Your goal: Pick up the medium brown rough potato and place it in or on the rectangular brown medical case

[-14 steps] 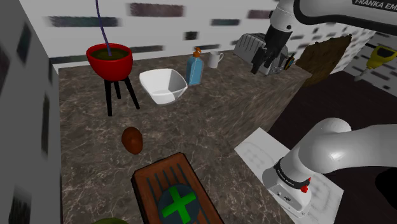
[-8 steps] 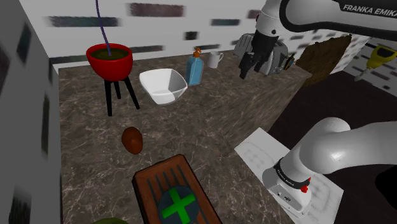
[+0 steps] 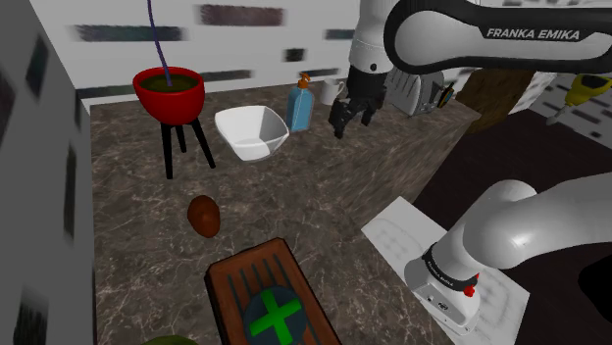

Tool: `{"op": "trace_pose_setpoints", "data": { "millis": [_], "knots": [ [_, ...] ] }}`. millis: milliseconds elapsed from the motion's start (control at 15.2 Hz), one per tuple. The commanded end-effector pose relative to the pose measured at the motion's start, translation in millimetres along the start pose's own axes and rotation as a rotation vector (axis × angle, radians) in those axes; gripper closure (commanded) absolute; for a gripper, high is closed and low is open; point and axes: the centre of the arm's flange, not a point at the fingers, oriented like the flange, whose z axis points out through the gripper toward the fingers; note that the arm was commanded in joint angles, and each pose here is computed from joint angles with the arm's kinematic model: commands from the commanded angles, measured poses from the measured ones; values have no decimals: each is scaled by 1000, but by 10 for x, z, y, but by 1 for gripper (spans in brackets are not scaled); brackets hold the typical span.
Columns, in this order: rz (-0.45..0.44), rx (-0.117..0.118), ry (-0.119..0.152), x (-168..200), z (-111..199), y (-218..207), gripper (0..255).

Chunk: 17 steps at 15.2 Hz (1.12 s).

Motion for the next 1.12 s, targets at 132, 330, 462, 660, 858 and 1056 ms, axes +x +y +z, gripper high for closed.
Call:
{"op": "trace_pose_setpoints", "data": {
  "millis": [132, 330, 462, 660, 858, 1056],
  "knots": [
    [18, -26, -12, 86, 127, -561, 0],
    [30, -45, -21, 166, 223, -970, 0],
    [38, -59, -28, 222, 292, -1241, 0],
    [51, -78, -37, 308, 403, -1645, 0],
    [63, -98, -46, 398, 523, -2045, 0],
    [75, -117, -55, 493, 652, -2442, 0]
  ]
}}
